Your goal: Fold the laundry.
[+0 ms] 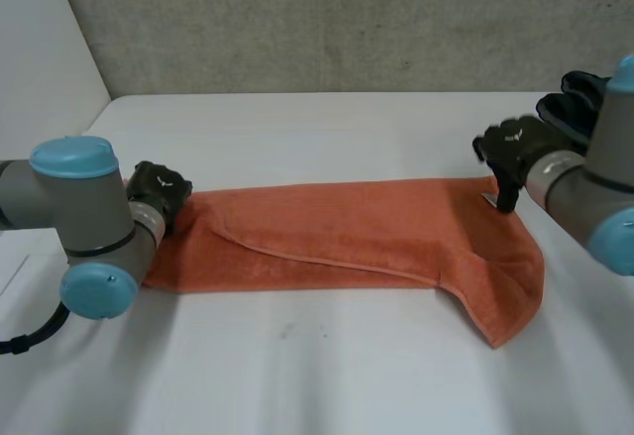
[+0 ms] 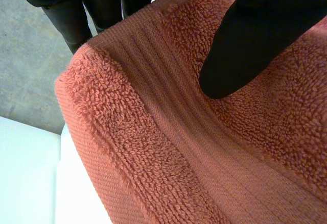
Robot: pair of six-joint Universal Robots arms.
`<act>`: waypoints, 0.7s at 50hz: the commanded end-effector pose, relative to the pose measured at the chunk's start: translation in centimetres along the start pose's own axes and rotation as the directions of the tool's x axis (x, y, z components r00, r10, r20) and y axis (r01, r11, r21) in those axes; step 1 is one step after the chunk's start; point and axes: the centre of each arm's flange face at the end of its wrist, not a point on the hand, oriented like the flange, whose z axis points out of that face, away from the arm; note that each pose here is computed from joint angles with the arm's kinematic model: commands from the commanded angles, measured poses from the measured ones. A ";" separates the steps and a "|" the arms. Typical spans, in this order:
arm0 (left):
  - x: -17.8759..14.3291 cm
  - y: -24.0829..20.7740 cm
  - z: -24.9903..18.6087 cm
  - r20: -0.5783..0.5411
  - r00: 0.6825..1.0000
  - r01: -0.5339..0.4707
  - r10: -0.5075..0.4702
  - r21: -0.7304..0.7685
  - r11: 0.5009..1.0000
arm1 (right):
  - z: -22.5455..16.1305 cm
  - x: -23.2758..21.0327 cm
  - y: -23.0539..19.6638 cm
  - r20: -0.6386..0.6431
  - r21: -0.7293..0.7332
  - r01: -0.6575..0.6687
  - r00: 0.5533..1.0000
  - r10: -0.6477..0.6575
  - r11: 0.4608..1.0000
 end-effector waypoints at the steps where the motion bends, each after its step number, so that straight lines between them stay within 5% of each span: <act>1: -0.7 -0.1 -0.6 0.009 1.000 0.005 -0.005 0.000 1.000 | -6.8 -2.4 0.3 0.219 -0.110 -0.100 0.968 0.122 0.989; 6: -1.2 0.3 -0.4 0.021 1.000 0.010 -0.010 -0.014 1.000 | -9.7 -3.9 2.1 0.197 -0.068 -0.124 0.971 0.135 0.990; 17: -1.2 0.3 -0.4 0.012 1.000 0.012 -0.012 -0.005 1.000 | -9.8 -6.9 5.5 0.147 0.014 -0.348 0.928 0.342 0.937; 35: -1.6 -0.2 -0.9 0.018 1.000 0.014 -0.014 0.008 1.000 | -6.3 -10.1 7.4 0.079 0.080 -0.274 0.960 0.268 0.958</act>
